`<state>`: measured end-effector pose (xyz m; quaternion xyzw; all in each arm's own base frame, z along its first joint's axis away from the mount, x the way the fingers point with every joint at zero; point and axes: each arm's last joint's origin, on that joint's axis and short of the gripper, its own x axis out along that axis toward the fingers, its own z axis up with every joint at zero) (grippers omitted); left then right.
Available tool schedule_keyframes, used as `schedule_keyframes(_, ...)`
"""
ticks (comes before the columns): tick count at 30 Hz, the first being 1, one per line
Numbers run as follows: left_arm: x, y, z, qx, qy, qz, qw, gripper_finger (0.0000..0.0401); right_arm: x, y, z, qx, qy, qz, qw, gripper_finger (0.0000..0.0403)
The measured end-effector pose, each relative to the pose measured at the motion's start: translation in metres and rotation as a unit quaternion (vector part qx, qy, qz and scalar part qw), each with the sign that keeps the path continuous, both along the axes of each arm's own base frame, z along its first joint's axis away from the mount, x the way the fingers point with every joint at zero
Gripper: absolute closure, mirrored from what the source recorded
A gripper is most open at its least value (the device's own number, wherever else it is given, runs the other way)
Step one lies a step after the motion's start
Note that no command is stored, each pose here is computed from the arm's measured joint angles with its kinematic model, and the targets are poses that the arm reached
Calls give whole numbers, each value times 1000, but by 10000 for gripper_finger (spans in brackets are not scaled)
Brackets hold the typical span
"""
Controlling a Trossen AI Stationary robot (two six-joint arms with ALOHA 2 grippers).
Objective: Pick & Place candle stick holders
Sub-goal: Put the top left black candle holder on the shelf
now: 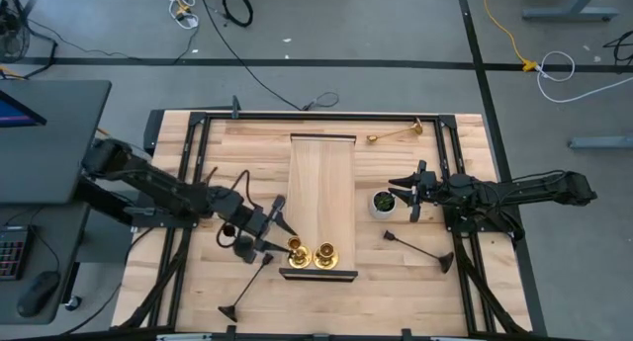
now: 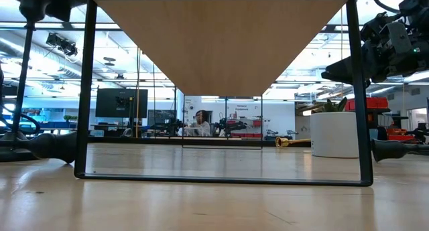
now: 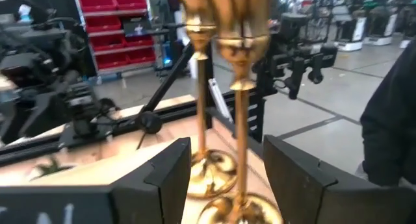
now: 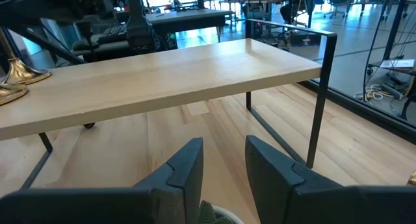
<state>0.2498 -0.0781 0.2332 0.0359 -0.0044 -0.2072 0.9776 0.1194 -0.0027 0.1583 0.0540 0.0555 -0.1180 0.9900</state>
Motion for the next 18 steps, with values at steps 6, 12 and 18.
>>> schedule_keyframes(6,-17,13,15,8,21,34,999,207,0,0,0,0,0,0,1000,289)
schedule_keyframes(12,-42,24,31,14,34,92,995,207,0,0,0,0,0,0,1000,289)
schedule_keyframes(18,-76,32,41,10,64,157,985,206,0,0,0,0,0,0,1000,289)
